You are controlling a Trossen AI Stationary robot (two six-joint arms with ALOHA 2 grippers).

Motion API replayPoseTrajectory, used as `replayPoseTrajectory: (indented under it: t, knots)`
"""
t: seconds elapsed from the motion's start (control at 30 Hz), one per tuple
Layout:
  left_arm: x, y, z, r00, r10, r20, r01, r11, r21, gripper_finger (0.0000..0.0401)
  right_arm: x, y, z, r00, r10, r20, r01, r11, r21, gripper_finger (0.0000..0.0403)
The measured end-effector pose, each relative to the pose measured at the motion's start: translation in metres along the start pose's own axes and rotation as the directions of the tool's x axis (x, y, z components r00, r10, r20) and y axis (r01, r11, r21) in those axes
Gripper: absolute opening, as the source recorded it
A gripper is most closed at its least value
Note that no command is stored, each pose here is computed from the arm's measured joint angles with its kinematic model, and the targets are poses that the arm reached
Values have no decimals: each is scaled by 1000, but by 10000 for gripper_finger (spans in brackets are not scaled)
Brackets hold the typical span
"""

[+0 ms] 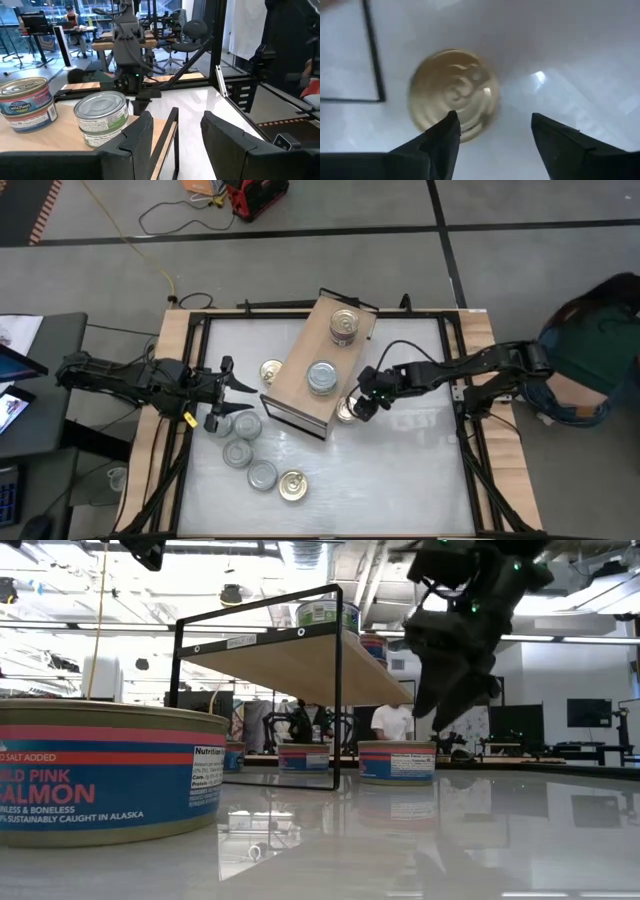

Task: Stack canned seafood by type on shelf
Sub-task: Stack the blue tuna can on top of the other blue tuna can

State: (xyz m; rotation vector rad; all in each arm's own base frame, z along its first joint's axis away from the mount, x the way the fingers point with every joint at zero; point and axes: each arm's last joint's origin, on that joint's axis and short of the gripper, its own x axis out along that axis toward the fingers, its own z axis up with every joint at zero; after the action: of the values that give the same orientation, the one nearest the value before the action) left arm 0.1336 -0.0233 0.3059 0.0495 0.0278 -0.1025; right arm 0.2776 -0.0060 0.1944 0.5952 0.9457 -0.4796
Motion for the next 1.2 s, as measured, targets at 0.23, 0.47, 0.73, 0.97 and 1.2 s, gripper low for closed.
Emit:
replayPoseTrajectory:
  t: [0.23, 0.47, 0.73, 0.97, 1.2]
  knots:
    - [0, 0, -1, 1000, 0, -7, 0, 1000, -4, 160, 10, -7, -6, 1000, 27, 14, -28, 998, 53, 219]
    - [0, 0, -1, 1000, 0, -8, 0, 1000, -1, 160, 27, -5, -10, 1000, 15, -4, -15, 999, 45, 169]
    - [0, 0, -1, 1000, 0, -9, 0, 1000, -3, 160, 32, -8, -12, 999, -19, -30, 20, 999, 35, 103]
    - [0, 0, -2, 1000, -7, -25, 7, 1000, -12, 160, 30, -23, -23, 977, -150, -154, 153, 988, 6, 16]
    - [0, 0, -4, 999, -7, -45, 7, 1000, -12, 160, 24, -36, -34, 923, -295, -247, 298, 954, -28, 48]
